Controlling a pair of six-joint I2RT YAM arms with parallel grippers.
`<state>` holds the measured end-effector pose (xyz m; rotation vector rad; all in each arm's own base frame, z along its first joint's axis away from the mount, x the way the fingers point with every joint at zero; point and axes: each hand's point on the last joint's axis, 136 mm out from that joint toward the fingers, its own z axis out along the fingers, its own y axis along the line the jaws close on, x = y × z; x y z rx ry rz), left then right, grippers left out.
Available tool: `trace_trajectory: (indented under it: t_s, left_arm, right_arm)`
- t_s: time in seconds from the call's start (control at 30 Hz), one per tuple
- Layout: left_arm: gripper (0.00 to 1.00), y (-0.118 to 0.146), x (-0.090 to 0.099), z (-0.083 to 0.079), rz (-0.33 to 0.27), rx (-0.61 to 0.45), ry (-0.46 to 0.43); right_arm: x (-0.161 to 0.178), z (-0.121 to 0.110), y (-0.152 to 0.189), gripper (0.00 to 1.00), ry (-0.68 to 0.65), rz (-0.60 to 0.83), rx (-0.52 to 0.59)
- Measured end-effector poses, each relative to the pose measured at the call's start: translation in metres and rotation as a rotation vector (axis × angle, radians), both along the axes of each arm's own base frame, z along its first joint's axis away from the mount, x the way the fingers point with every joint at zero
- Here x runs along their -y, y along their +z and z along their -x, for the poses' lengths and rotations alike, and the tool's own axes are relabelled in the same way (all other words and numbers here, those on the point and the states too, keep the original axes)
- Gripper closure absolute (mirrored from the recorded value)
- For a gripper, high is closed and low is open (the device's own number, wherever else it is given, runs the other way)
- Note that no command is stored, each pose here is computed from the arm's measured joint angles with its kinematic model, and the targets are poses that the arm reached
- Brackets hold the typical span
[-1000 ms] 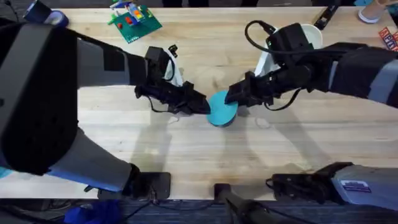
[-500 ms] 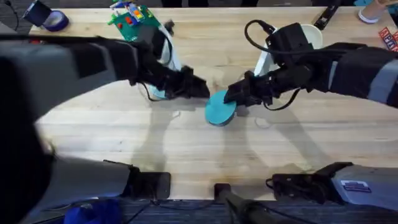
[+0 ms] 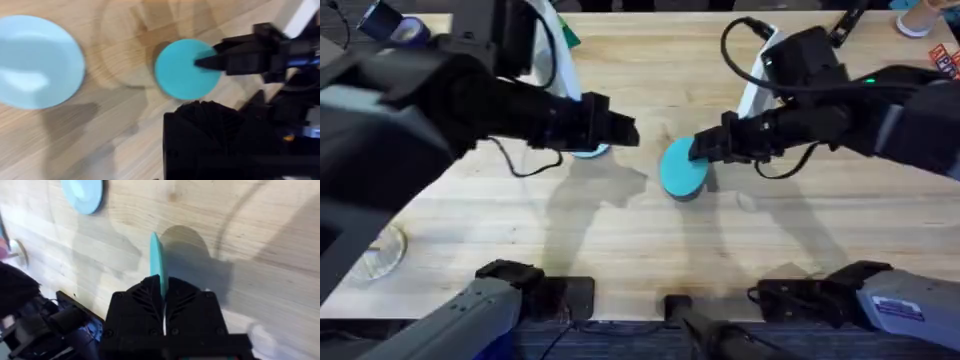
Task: Pick up the plates from the table one by one and place each into a slot on the dish rack.
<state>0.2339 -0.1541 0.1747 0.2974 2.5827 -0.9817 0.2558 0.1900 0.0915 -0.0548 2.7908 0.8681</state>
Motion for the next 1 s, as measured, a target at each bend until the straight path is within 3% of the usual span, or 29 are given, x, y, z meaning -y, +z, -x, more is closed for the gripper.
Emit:
trace_trajectory:
  t_s: [0.23,0.43,0.73,1.0]
  left_arm:
    - [0.961,0.005,-0.032,0.009,-0.193,0.083,0.053]
    - [0.962,-0.004,-0.059,0.007,-0.347,0.100,0.117]
    - [0.960,-0.008,-0.077,0.003,-0.446,0.114,0.161]
    - [0.958,-0.010,-0.092,-0.001,-0.525,0.127,0.202]
  right_arm:
    - [0.009,-0.003,0.038,0.971,0.014,0.023,0.156]
    - [0.026,-0.010,0.077,0.972,0.009,0.101,0.302]
    - [0.066,-0.009,0.128,0.972,0.107,0.345,0.437]
    - [0.097,-0.029,0.170,0.973,0.193,0.545,0.622]
